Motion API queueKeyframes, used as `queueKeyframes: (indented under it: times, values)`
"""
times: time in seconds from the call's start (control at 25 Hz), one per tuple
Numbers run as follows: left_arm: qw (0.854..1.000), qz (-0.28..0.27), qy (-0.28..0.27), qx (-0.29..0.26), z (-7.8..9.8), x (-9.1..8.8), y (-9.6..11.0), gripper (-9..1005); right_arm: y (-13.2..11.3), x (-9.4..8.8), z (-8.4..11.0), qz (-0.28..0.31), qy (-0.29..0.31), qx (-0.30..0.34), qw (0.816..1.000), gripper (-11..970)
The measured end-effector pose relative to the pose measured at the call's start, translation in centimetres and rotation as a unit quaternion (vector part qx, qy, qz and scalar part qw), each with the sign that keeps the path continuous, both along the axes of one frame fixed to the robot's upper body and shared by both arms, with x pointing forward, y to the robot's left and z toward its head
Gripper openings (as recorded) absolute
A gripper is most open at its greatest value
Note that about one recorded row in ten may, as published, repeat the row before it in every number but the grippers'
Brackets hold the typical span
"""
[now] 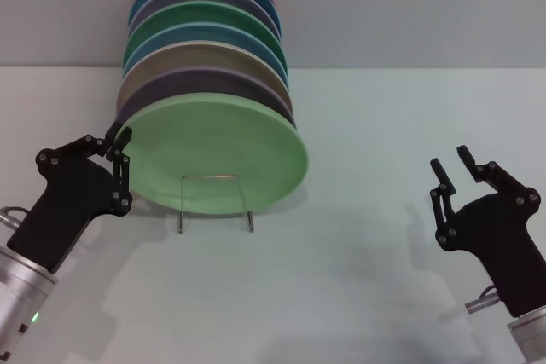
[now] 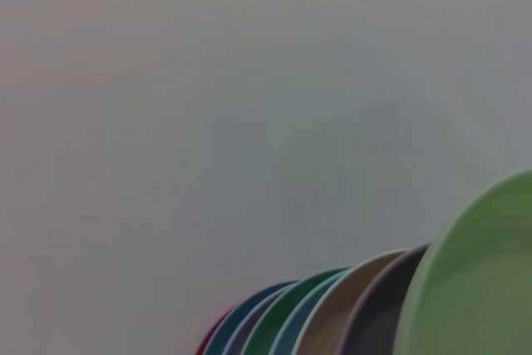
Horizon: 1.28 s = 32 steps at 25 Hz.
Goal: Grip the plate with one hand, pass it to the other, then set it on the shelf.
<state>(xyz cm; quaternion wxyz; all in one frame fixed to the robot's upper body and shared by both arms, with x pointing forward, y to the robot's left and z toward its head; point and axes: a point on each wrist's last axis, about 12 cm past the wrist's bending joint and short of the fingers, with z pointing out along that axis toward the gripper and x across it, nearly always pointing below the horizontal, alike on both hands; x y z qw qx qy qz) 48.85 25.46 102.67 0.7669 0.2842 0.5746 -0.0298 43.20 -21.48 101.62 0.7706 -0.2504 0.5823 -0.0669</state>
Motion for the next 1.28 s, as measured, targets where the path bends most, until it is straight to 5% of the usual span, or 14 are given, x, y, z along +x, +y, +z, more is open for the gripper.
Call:
queueKeyframes:
  times: [0.52,0.8,1.04,1.28]
  values:
    - [1.0,0.005,-0.004,-0.005,0.0,-0.5,0.3,134,0.2,0.4,-0.1,0.004,0.007,-0.004,1.0,254]
    - [0.995,0.012,-0.07,-0.07,1.1,-4.1,1.8,198,-0.7,1.3,0.2,-0.026,0.004,0.005,1.0,253]
    - [0.984,0.033,-0.053,-0.166,1.3,-4.8,3.1,339,-3.1,1.6,1.1,-0.07,-0.018,0.096,0.993,253]
    - [0.975,0.052,-0.018,-0.216,1.0,-4.3,3.9,680,-6.2,1.2,2.0,-0.096,-0.048,0.211,0.972,252]
